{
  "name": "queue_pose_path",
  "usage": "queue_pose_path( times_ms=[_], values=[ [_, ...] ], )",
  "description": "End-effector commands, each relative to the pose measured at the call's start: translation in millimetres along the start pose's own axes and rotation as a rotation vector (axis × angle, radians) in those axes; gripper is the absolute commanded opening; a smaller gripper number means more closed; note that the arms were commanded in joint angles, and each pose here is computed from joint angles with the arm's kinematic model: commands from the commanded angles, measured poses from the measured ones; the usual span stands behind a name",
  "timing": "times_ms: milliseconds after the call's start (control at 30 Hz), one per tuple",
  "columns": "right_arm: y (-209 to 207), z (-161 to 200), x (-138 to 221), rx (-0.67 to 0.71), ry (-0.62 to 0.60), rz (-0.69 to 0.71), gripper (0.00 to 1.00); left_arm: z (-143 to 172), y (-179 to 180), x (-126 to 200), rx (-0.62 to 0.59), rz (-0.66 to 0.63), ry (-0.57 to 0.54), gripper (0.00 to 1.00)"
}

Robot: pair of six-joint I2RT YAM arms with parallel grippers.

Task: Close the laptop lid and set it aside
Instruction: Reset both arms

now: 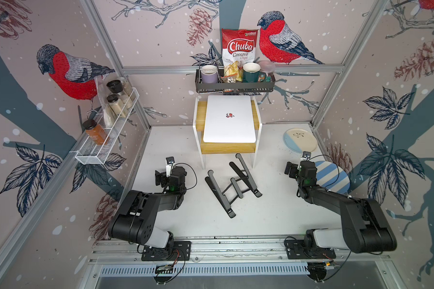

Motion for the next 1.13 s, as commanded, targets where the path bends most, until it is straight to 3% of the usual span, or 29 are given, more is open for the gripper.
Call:
queue_pose_path(
  times_ms=[0,67,200,267,467,1100],
  values=[
    [18,-16,-2,0.060,-0.084,-0.100,1.00,-28,-2,-9,0.113,0.108,-0.092,0.96],
    [17,-16,0,0.054,-0.133,-0.107,1.00,-24,0,-18,0.173,0.174,-0.095,0.96],
    [7,-8,-2,0.010,-0.145,-0.111,1.00,-22,-13,-20,0.169,0.272,-0.132,0.96],
    [6,-6,-4,0.004,-0.186,-0.120,1.00,-18,-10,-22,0.167,0.254,-0.094,0.96],
    [-8,-6,-12,-0.052,-0.119,-0.057,1.00,-21,-16,-22,0.151,0.285,-0.112,0.96],
    [-7,-8,-12,-0.053,-0.127,-0.058,1.00,-20,-14,-22,0.149,0.275,-0.107,0.97]
  ],
)
Point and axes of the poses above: each gripper's point midway between its finger pads, its own x axis back along the fingers, its own y axis along the line the jaws close on, z = x × y, the point moved 2 cm from there along x, back along the fingers, and after that the axes turned 10 degrees about -x, right-handed, at the moved point
